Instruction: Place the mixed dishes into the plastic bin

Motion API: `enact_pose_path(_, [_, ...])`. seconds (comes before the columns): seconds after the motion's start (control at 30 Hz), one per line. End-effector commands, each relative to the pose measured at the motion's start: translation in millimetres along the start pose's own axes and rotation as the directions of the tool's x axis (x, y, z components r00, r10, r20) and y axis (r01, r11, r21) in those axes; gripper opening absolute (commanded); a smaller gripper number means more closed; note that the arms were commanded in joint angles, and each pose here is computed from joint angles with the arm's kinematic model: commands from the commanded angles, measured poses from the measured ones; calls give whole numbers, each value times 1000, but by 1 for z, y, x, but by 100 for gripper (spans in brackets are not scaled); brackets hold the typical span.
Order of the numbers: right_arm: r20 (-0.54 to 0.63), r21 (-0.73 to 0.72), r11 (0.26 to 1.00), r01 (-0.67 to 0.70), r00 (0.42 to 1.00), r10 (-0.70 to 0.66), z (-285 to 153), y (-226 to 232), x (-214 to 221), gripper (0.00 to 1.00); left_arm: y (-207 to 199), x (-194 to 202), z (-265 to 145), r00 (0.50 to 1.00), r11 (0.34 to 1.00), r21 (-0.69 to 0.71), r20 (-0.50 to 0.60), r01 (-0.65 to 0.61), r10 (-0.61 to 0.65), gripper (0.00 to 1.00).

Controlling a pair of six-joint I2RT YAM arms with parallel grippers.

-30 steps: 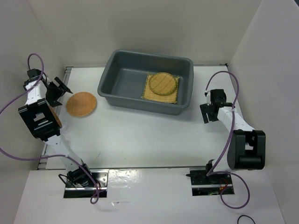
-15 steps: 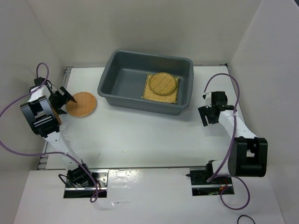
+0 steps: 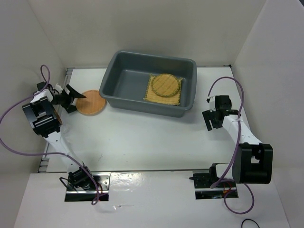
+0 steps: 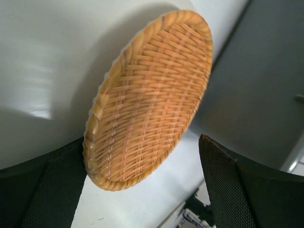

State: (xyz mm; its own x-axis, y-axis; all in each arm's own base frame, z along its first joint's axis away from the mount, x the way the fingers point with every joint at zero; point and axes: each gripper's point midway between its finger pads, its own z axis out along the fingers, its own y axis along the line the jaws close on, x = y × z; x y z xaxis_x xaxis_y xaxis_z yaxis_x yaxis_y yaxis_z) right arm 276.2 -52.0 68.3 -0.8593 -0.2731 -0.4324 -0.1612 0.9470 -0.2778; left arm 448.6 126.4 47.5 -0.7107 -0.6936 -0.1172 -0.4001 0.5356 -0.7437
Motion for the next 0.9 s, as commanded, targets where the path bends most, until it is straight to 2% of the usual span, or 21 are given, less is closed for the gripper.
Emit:
enact_pose_path(0.0, [53, 31, 999, -20, 998, 18, -5, -3, -8, 84, 8, 24, 31, 995, 998, 65, -98, -5, 11, 97])
enact_pose_path(0.17, [71, 37, 999, -23, 997, 21, -7, -4, -9, 84, 3, 34, 53, 989, 996, 90, -148, -16, 29, 81])
enact_pose_path(0.33, [98, 45, 999, -29, 995, 24, -11, -6, -14, 84, -20, 42, 67, 982, 990, 140, -179, -29, 54, 79])
enact_pose_path(0.4, [98, 45, 999, -29, 995, 24, -11, -6, -14, 84, -30, 42, 71, 981, 984, 175, -187, -22, 55, 75])
enact_pose_path(0.5, [93, 57, 998, -37, 995, 32, -11, -10, -10, 84, -42, 40, 77, 978, 982, 181, -190, -55, 90, 56])
enact_pose_path(0.57, [112, 63, 997, -41, 993, 34, -13, -11, -13, 84, -40, 38, 77, 979, 986, 156, -183, -59, 88, 39])
enact_pose_path(0.63, [112, 63, 997, -41, 993, 34, -13, -11, -13, 84, -44, 29, 68, 986, 992, 96, -139, -83, 96, 27])
enact_pose_path(0.67, [112, 62, 997, -51, 993, 43, -13, -11, -13, 84, -40, 22, 61, 991, 996, 60, -115, -62, 68, 13])
enact_pose_path(0.7, [112, 62, 997, -51, 993, 43, -13, -11, -13, 84, -42, 12, 50, 995, 997, 20, -67, -71, 72, 6])
enact_pose_path(0.77, [110, 71, 996, -52, 993, 44, -13, -12, -13, 84, -40, -9, 28, 999, 999, -22, 21, -41, 42, 0])
enact_pose_path(0.87, [110, 71, 996, -52, 993, 44, -13, -12, -13, 84, -79, -46, -26, 976, 998, -43, 212, -51, 59, 0])
